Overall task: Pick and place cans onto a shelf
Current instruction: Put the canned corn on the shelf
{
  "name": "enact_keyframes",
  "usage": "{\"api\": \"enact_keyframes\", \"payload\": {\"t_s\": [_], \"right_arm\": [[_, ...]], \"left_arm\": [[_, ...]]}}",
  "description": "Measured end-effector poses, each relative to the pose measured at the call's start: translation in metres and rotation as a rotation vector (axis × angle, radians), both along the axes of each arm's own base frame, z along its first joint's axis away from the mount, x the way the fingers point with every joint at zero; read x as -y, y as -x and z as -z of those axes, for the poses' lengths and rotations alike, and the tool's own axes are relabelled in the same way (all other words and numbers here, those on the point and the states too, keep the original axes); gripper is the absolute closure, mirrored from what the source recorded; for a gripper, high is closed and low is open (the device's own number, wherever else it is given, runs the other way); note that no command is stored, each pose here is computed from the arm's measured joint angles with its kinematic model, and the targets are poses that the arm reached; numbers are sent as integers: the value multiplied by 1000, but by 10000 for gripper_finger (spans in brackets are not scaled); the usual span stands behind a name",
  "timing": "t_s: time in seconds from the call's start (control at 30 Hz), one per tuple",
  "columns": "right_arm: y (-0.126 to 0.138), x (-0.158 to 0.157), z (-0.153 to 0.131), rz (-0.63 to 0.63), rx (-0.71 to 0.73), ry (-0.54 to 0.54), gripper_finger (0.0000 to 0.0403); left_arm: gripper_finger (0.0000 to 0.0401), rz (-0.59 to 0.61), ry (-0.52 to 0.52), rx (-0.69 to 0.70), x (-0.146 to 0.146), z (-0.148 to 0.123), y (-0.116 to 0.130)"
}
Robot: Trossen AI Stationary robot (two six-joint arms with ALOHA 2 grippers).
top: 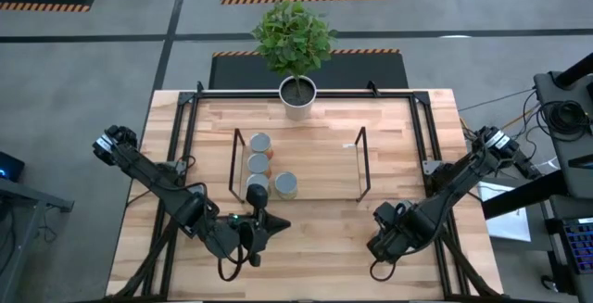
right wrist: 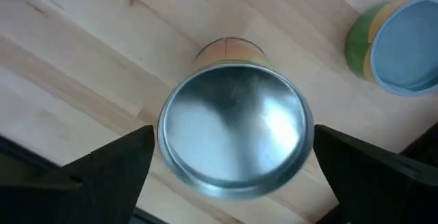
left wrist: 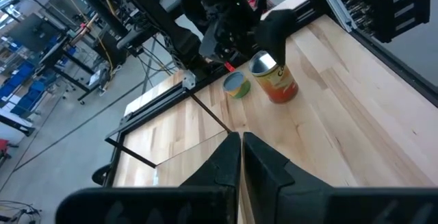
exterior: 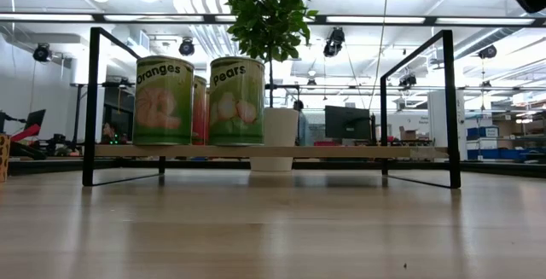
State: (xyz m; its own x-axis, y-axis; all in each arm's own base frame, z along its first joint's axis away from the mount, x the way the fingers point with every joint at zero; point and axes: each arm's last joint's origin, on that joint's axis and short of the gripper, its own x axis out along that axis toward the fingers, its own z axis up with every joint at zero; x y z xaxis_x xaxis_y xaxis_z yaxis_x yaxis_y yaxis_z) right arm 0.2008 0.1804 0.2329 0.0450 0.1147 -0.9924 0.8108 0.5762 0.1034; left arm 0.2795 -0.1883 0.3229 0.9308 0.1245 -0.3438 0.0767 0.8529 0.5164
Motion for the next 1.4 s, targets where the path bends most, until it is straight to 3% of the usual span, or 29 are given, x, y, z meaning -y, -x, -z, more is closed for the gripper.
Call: {"api": "enact_keyframes", "payload": {"t_s": [0.23,0.47,0.67,0.87,1.0,1.23,1.4], "right_arm": [[-6,-1,10,-9,-28,20,26],[-6,0,9,-6,-37,4,101],[-8,-1,4,-92,-52,-50,101],[-22,-8,-27,-218,75,-107,71],[-34,-11,-55,-291,226,-95,82],[-59,10,-97,-379,450,49,93],[-79,40,-112,-461,522,172,87]], "left_arm": [[401,-1,3,0,0,0,0],[401,-2,7,0,0,0,0],[401,0,-7,-10,0,1,0],[401,11,-29,-16,-2,-1,4],[401,14,-43,-4,-10,-1,11],[401,-3,46,120,-33,-9,34],[401,-6,103,197,-44,-11,50]]}}
